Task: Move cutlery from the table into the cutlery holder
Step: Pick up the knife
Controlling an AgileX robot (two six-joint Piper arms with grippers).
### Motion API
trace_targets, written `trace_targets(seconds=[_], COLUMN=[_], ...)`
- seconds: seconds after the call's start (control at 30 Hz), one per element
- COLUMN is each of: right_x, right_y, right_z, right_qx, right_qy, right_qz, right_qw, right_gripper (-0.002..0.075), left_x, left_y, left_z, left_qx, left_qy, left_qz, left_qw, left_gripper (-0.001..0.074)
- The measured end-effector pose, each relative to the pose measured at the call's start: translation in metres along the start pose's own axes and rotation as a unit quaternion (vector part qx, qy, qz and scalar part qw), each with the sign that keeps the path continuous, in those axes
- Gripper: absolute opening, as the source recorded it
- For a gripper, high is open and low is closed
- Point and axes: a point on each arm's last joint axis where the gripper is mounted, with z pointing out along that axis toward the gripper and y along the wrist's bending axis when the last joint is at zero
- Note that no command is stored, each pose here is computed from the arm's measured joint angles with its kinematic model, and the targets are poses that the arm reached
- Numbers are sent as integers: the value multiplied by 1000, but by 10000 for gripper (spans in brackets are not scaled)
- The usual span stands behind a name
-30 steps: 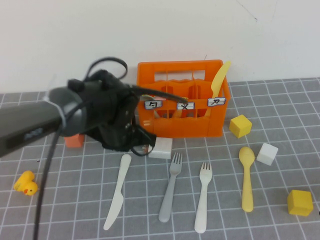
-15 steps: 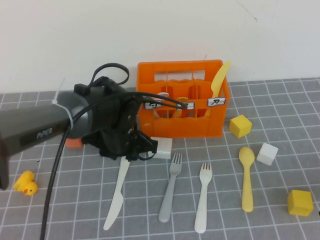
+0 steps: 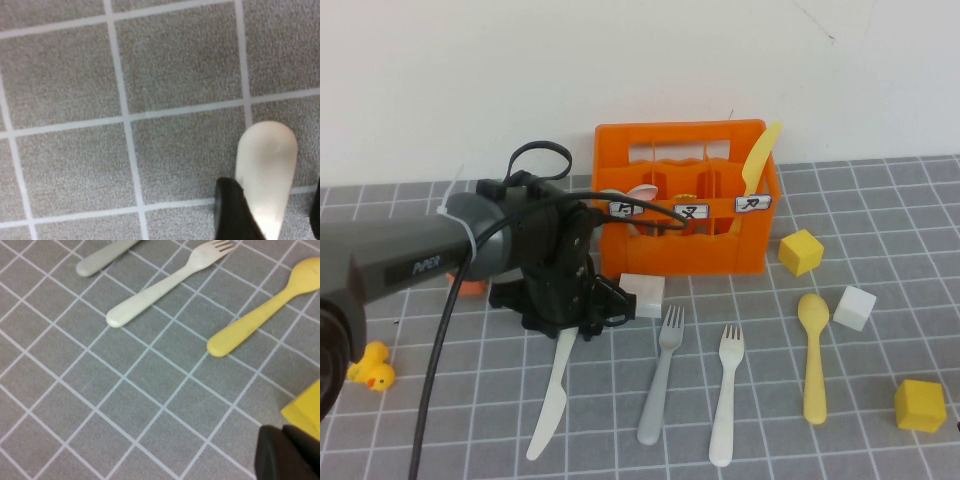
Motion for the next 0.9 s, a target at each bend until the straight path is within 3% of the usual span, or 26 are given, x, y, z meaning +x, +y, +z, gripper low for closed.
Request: trace_targets(seconds=[0.57, 0.9], right_x=[0, 0], right_y=[0, 0], right_z=[0, 0], right_qx=[0, 0], right_qy=[-1, -1], right_qz=[0, 0], right_qw=[1000, 1000], right_gripper=[-3, -3], left_x=[5, 0], left_y=[0, -5], left_z=[0, 5], left_qx=[-1, 25], left_qy=[29, 0], left_qz=[58, 49], left_qw=[998, 998], left_gripper=[319, 319])
